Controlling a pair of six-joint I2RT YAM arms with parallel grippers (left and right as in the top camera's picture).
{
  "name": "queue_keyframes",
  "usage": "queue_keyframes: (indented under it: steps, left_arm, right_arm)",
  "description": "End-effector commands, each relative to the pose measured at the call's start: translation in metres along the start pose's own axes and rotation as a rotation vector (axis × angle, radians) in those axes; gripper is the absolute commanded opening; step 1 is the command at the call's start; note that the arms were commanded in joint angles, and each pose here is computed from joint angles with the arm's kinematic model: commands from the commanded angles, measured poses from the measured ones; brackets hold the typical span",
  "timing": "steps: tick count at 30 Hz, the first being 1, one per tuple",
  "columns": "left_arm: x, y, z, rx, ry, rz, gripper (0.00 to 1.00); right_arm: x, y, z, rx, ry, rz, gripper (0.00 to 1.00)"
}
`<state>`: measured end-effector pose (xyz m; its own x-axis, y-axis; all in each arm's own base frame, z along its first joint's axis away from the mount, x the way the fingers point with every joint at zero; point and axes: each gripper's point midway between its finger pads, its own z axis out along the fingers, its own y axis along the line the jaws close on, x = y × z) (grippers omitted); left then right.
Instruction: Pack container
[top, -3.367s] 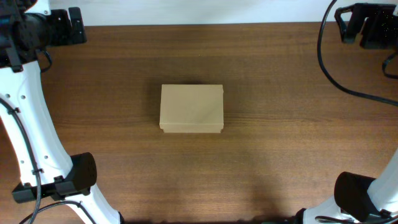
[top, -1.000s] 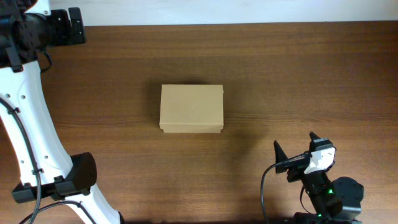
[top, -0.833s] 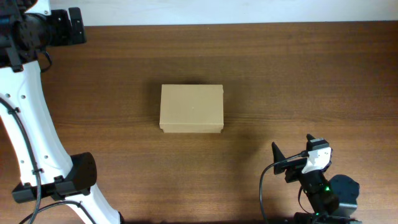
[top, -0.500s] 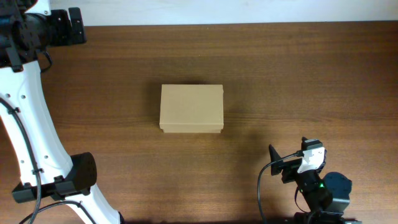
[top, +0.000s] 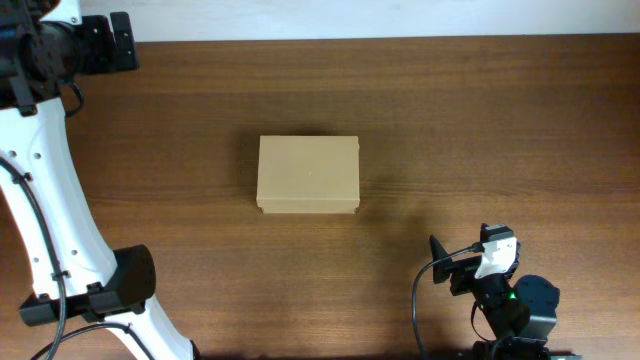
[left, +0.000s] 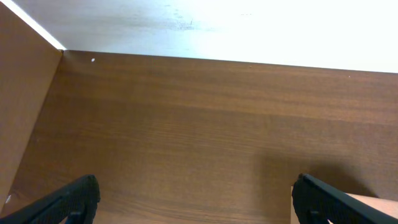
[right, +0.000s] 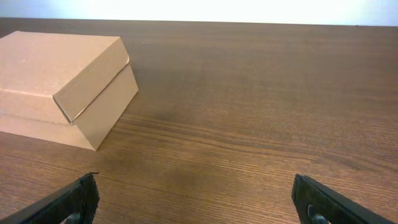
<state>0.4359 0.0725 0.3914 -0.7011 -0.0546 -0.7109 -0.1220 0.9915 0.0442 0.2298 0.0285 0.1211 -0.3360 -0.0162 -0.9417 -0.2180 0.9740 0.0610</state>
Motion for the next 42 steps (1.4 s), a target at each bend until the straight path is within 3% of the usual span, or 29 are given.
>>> queue_keyframes:
  steps: [1, 26, 32, 42]
  left_arm:
    - [0.0, 0.002, 0.002, -0.008, 0.003, 0.011, 1.0]
    - [-0.001, 0.002, -0.006, -0.008, -0.01, 0.011, 1.0]
    - [0.023, 0.001, -0.03, -0.007, 0.022, 0.012, 1.0]
    - [0.049, 0.006, -0.049, -0.064, -0.246, 0.016, 1.0]
  right_arm:
    - [0.001, 0.002, 0.001, -0.013, -0.007, -0.007, 0.99]
    - [0.001, 0.002, 0.001, -0.013, -0.007, -0.007, 0.99]
    - [0.001, 0.002, 0.001, -0.013, -0.007, -0.007, 0.99]
    - [0.001, 0.002, 0.001, -0.013, -0.007, -0.007, 0.99]
